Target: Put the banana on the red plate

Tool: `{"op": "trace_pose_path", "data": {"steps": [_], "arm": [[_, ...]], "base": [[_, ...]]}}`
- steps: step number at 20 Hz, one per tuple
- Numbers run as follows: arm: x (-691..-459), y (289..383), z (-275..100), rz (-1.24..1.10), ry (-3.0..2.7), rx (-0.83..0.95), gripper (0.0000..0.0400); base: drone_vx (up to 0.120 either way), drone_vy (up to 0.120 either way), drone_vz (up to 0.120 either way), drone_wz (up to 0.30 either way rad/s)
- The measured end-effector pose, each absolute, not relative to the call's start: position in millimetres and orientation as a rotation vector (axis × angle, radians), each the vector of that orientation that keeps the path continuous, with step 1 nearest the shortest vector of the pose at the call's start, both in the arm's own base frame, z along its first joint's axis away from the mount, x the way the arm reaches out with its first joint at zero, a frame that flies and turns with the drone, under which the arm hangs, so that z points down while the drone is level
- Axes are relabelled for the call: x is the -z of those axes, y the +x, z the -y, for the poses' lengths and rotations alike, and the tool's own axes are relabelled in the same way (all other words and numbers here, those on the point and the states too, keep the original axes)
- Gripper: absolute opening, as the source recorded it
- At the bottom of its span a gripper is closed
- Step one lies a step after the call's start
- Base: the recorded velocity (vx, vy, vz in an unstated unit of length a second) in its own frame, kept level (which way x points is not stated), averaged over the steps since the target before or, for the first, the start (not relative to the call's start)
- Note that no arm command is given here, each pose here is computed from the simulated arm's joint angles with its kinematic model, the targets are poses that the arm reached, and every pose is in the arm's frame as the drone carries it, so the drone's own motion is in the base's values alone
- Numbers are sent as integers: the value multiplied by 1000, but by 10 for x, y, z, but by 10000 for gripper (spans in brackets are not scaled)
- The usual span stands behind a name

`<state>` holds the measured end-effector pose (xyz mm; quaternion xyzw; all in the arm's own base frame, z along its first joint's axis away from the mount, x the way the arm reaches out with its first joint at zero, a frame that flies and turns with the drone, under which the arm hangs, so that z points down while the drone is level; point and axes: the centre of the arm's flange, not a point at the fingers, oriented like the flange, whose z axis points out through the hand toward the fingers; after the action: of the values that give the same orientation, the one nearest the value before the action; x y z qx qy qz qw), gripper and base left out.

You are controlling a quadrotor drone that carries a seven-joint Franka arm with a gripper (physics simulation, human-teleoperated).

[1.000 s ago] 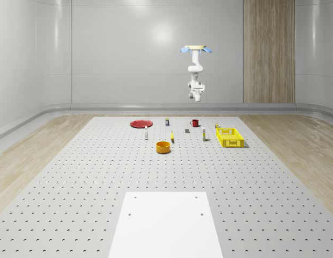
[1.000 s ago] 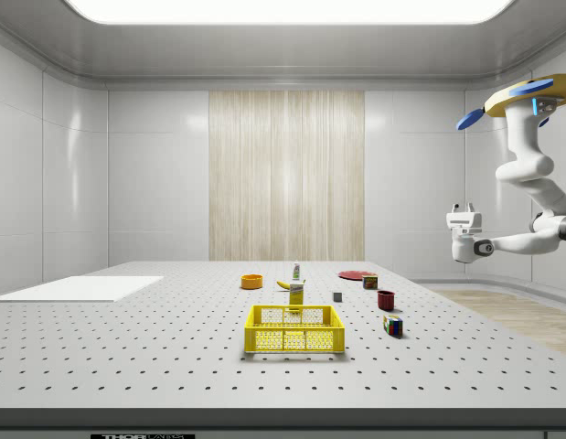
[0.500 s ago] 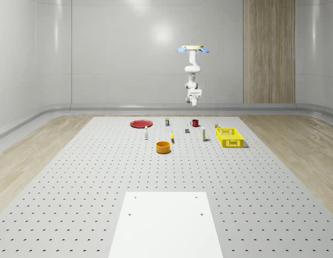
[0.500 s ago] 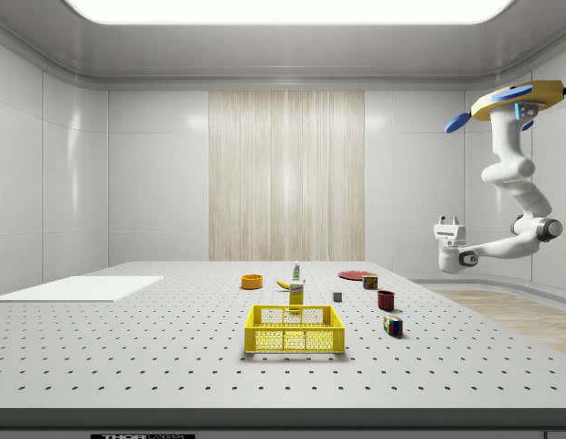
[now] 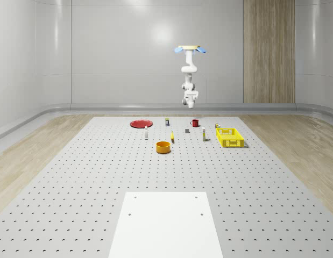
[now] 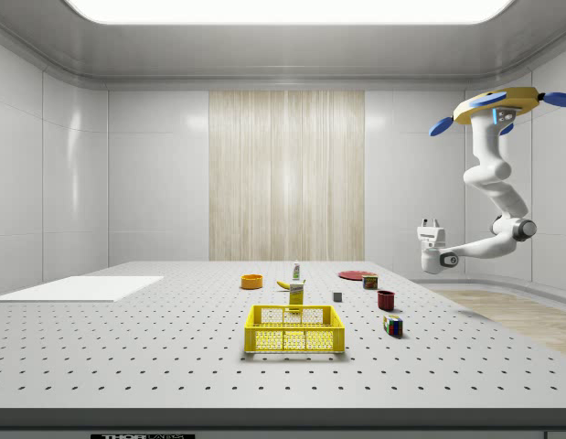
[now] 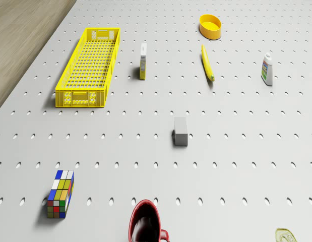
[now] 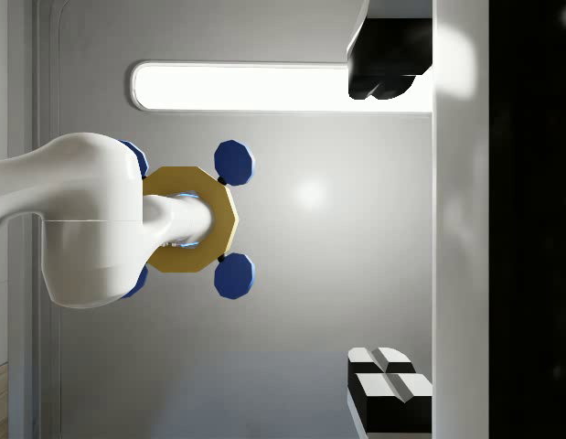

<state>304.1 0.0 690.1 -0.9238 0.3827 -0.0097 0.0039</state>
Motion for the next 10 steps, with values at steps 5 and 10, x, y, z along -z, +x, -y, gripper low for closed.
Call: {"op": "trace_pose_path", "data": {"steps": [5,10], "arm": [[-6910,3038,0,-1199,-2894,36,400],[-6913,3035,-1,-1198,-2893,42,400]], "base": [[120,-120,0,0],[120,-120,0,0]]}}
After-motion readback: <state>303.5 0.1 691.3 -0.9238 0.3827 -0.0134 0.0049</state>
